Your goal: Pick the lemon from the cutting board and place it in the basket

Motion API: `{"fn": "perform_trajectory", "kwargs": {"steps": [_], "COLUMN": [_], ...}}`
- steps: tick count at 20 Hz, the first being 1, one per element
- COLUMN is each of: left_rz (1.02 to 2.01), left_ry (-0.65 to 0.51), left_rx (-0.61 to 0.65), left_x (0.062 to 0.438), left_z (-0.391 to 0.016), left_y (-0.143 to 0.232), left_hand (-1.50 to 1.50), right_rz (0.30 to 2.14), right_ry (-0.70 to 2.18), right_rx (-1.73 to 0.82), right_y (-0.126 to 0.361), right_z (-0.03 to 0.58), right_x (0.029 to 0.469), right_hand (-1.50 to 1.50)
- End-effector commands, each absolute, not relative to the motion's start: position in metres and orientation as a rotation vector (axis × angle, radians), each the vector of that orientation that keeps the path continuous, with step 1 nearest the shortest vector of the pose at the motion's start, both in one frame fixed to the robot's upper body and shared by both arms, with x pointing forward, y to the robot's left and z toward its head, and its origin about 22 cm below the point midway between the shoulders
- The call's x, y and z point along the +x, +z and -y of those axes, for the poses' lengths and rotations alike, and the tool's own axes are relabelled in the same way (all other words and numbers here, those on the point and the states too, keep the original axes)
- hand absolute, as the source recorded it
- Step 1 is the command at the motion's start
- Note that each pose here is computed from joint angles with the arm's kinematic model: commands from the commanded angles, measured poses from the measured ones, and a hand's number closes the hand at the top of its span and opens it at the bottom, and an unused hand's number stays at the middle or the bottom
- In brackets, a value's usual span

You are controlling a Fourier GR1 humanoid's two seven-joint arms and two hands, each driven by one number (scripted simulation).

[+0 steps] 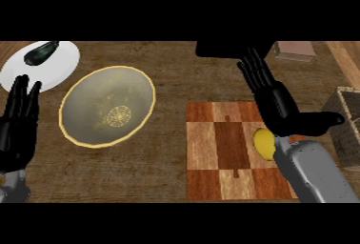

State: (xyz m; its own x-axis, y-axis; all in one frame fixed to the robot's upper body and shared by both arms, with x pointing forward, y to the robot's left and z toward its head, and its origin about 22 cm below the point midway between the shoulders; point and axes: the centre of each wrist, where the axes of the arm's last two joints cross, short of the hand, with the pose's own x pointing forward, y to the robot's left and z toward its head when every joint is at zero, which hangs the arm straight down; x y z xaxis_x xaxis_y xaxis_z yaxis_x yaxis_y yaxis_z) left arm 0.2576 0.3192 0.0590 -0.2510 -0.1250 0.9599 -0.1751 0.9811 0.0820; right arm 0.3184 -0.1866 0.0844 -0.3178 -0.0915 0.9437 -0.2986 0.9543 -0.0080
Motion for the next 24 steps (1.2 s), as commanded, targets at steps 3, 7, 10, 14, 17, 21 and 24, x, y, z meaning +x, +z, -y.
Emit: {"fn": "perform_trajectory", "kwargs": {"steps": [3, 7, 10, 14, 17, 21, 24], "left_rz": [1.479, 1.088, 1.024, 1.008, 1.022, 1.008, 1.012], "left_ry": [0.062, -0.029, -0.025, -0.012, -0.006, 0.002, -0.012], "left_rx": [0.203, 0.143, 0.159, 0.160, 0.184, 0.175, 0.182], "left_x": [0.231, 0.187, 0.190, 0.188, 0.189, 0.187, 0.187], "left_z": [-0.312, -0.300, -0.312, -0.298, -0.313, -0.308, -0.304], "left_y": [0.003, -0.056, -0.058, -0.062, -0.052, -0.054, -0.047], "left_hand": [0.00, 0.00, 0.00, 0.00, 0.00, 0.00, 0.00], "right_rz": [1.913, 1.918, 1.860, 1.888, 1.864, 1.831, 1.760], "right_ry": [0.276, 0.706, 0.665, 0.725, 0.859, 1.041, 1.172], "right_rx": [0.449, 0.596, 0.702, 0.392, 0.059, -0.390, -0.537], "right_y": [0.115, 0.142, 0.101, 0.103, 0.126, 0.184, 0.231], "right_z": [0.194, 0.176, 0.127, 0.128, 0.150, 0.192, 0.203], "right_x": [0.336, 0.332, 0.301, 0.287, 0.297, 0.318, 0.311], "right_hand": [1.50, 1.50, 1.50, -1.50, -1.50, -1.50, -1.50]}}
